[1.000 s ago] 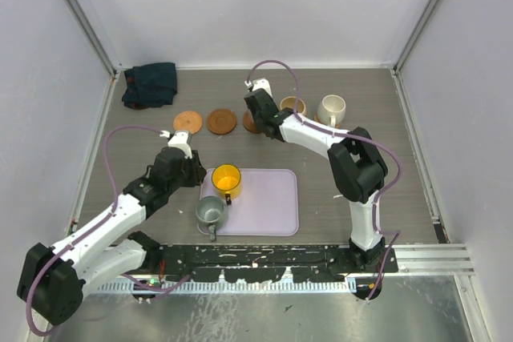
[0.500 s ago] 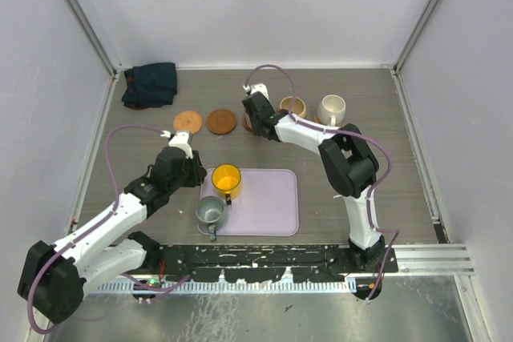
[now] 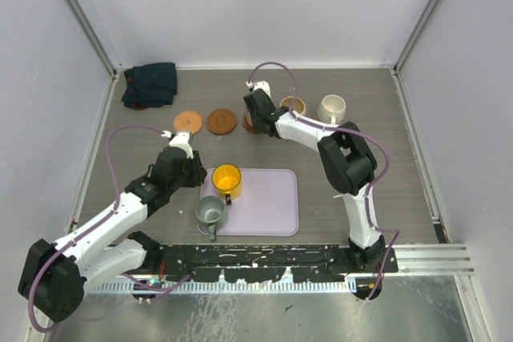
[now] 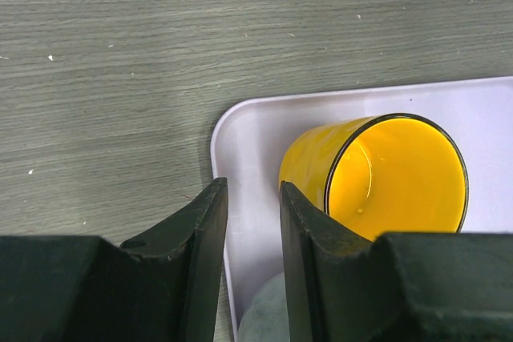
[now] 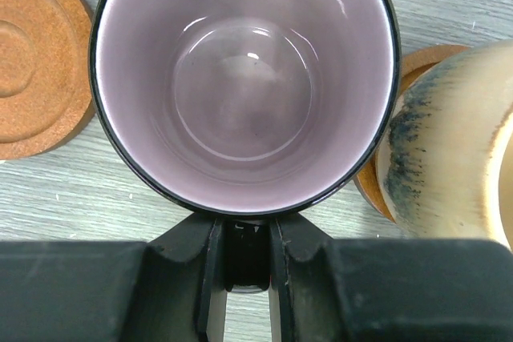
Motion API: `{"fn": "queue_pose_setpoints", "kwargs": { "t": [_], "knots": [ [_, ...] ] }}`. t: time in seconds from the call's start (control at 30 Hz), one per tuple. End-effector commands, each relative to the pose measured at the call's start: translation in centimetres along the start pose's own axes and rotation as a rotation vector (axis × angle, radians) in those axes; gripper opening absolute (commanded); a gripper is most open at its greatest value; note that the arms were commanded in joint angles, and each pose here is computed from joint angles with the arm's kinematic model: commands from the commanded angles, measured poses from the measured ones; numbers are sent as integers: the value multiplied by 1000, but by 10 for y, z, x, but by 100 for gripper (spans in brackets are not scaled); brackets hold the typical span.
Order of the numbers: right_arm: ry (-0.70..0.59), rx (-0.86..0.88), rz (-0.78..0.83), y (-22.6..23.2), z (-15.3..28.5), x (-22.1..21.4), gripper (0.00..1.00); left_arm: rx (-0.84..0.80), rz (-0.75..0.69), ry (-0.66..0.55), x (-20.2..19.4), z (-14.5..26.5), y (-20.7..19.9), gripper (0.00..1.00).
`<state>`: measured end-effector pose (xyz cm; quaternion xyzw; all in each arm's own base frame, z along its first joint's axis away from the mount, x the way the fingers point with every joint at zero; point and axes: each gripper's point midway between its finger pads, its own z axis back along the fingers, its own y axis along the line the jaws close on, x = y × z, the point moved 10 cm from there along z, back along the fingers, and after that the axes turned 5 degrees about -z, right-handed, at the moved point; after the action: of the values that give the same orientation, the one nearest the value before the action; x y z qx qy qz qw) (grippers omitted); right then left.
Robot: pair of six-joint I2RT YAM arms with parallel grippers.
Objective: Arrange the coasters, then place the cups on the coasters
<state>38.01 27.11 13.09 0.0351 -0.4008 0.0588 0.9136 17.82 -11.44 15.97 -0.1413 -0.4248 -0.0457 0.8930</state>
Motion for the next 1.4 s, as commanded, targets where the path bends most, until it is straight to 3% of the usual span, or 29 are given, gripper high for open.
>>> {"fn": "queue_pose_setpoints", "kwargs": {
  "t": [0.0, 0.17, 1.1, 1.2, 1.3, 1.37],
  "knots": [
    [-120, 69, -96, 15, 10, 40, 2, -33, -4, -60, 12, -2, -6, 34],
    [-99, 91, -114, 18, 9, 39, 18, -34, -4, -57, 12, -3, -6, 34],
    [-23, -38, -115, 6, 5, 10, 16, -34, 2, -55, 11, -4, -6, 34],
    [-15, -31, -111, 7, 5, 7, 23, -35, 4, -56, 11, -3, -6, 34],
    [-14, -22, -102, 10, 7, 6, 40, -35, 5, -56, 11, -3, -6, 34],
    [-14, -18, -93, 12, 8, 5, 45, -35, 6, -55, 11, -3, -6, 34]
  ]
}}
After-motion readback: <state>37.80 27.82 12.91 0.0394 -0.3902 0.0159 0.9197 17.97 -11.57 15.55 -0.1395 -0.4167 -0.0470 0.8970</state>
